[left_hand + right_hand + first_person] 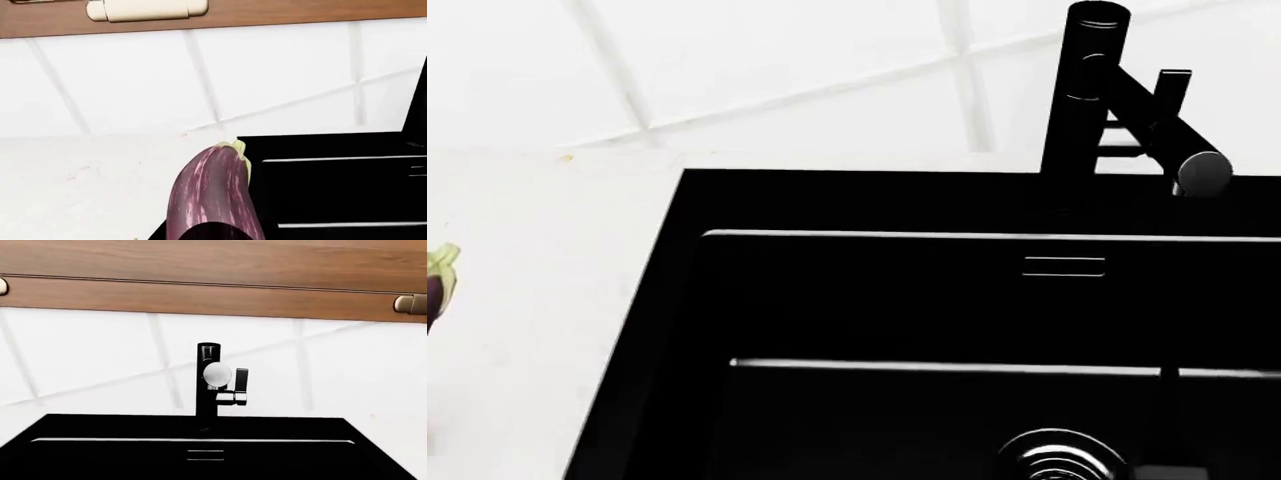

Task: There is a mixed pile of frozen fruits and vegetables on the counter. Locate all the frozen vegetables and place the items in a bowl on the counter. Take all the frozen fruits and defrost them in a running sink.

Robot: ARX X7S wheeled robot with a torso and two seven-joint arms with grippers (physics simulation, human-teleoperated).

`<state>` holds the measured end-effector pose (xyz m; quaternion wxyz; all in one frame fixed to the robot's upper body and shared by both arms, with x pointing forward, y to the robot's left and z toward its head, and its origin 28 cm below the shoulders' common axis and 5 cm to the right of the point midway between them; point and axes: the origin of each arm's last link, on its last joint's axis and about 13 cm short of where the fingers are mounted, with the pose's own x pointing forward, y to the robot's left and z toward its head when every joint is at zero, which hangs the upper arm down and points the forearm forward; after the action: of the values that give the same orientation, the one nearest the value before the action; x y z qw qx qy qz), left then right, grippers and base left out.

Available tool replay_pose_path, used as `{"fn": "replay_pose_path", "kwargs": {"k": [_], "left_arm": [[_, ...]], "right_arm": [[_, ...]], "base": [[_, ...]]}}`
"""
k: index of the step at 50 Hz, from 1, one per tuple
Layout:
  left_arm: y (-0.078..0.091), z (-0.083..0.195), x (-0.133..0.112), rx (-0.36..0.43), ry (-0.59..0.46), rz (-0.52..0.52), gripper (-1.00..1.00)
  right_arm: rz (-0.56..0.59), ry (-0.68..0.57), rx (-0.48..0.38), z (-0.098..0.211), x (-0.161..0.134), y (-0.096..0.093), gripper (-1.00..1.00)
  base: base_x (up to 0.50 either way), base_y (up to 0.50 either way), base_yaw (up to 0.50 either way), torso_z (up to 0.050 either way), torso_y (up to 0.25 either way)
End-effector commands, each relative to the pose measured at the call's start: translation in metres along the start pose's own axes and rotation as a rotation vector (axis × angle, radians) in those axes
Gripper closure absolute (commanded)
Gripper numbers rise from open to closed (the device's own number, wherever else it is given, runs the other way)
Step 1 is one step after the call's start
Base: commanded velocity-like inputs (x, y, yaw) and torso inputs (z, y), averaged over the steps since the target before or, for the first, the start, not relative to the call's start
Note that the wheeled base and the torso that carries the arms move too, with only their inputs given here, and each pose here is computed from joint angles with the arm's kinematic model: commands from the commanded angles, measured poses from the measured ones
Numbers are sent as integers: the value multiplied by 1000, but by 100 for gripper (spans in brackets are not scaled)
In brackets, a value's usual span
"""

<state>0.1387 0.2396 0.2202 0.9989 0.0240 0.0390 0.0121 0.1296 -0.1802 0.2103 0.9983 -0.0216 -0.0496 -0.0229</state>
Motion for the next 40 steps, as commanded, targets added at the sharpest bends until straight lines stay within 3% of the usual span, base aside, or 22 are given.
{"fn": "replay_pose_path", "kwargs": {"k": [1,20,28,40], "left_arm": [[-1,0,-3,-48,-31,-7,100],[0,-1,-5,-58,-29,-9,100],[0,-2,-6,-64,-27,-12,100],[0,-3,-6,-67,-26,-11,100]], "right_arm": [[-9,-27,3,3,-4,-1,-100],[-4,-21,-14,3,-3,0,-100],[-1,-30,-17,3,-3,0,-100],[5,-26,0,2,-4,1,-100]], "base": [[-500,-1,0,0,0],[-500,-10,0,0,0],[-342,-471,0,0,0],[-72,-500,0,0,0]]}}
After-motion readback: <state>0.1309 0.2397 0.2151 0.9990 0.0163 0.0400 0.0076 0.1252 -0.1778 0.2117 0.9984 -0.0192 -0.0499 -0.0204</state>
